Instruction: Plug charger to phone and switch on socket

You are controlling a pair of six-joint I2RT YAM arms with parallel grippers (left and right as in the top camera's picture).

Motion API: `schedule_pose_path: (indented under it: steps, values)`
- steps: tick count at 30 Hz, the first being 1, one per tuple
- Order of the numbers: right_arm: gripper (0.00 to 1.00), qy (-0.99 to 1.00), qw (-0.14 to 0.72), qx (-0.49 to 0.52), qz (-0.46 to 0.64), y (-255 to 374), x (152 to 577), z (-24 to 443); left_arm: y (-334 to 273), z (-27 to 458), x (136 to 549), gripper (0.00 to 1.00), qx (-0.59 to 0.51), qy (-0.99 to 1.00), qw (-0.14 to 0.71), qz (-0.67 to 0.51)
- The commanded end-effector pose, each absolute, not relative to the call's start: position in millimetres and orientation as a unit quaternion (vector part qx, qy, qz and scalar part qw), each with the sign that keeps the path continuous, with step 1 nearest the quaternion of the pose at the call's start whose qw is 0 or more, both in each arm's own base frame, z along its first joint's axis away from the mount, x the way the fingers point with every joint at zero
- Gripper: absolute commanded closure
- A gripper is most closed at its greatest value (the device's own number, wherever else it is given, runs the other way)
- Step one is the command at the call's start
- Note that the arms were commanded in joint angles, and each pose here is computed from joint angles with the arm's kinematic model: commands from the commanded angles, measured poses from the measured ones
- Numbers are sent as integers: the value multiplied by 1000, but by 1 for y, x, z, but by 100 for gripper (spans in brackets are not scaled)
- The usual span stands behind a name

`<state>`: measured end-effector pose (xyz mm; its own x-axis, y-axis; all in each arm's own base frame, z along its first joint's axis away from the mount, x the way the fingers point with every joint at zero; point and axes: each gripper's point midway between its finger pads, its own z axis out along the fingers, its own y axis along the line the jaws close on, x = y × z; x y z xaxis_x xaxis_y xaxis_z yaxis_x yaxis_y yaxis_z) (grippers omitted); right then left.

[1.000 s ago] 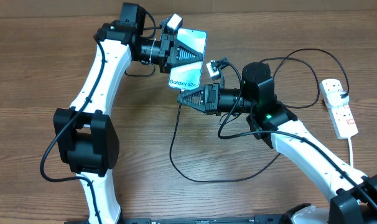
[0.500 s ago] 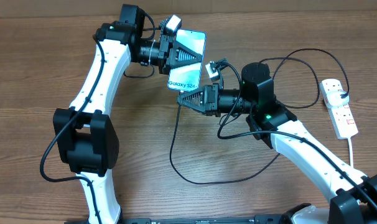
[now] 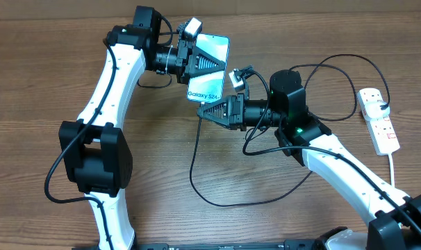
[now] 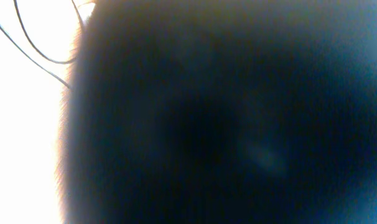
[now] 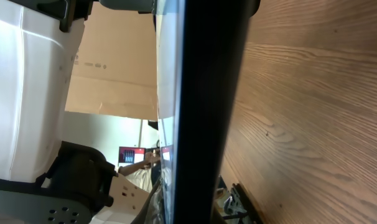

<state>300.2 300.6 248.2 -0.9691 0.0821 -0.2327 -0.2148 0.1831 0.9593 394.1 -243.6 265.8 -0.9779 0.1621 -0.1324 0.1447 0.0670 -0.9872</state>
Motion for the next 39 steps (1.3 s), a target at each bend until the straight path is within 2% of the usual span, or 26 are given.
schedule_pose_path:
  steps: [1, 14, 15, 16, 17, 18, 19, 26, 33, 35, 39]
  values:
    - [96, 760, 202, -1, 618, 283, 338, 259, -243, 279, 388, 96, -124, -733, -13, 668]
    - [96, 752, 229, 11, 617, 281, 348, 267, -243, 279, 388, 96, -126, -733, -15, 668]
    - [74, 751, 232, 11, 618, 281, 349, 267, -243, 279, 388, 96, -126, -734, -15, 668]
    - [42, 750, 233, 8, 619, 281, 348, 269, -243, 278, 388, 96, -126, -734, -15, 667]
    - [16, 748, 232, 3, 622, 282, 347, 270, -243, 278, 388, 96, -127, -734, -16, 667]
    - [2, 747, 230, -2, 623, 282, 345, 271, -243, 278, 388, 96, -127, -735, -17, 666]
    - [0, 747, 228, -9, 624, 283, 343, 271, -243, 276, 388, 96, -126, -738, -17, 663]
    - [0, 765, 232, -27, 600, 268, 346, 254, -242, 268, 389, 96, -119, -754, -14, 646]
    - [2, 738, 239, -73, 626, 259, 342, 272, -246, 266, 376, 96, -96, -758, 26, 644]
    - [11, 733, 239, -80, 632, 258, 341, 276, -252, 267, 371, 96, -99, -756, 35, 646]
    - [49, 735, 227, -82, 633, 260, 337, 273, -268, 268, 363, 96, -123, -752, 38, 646]
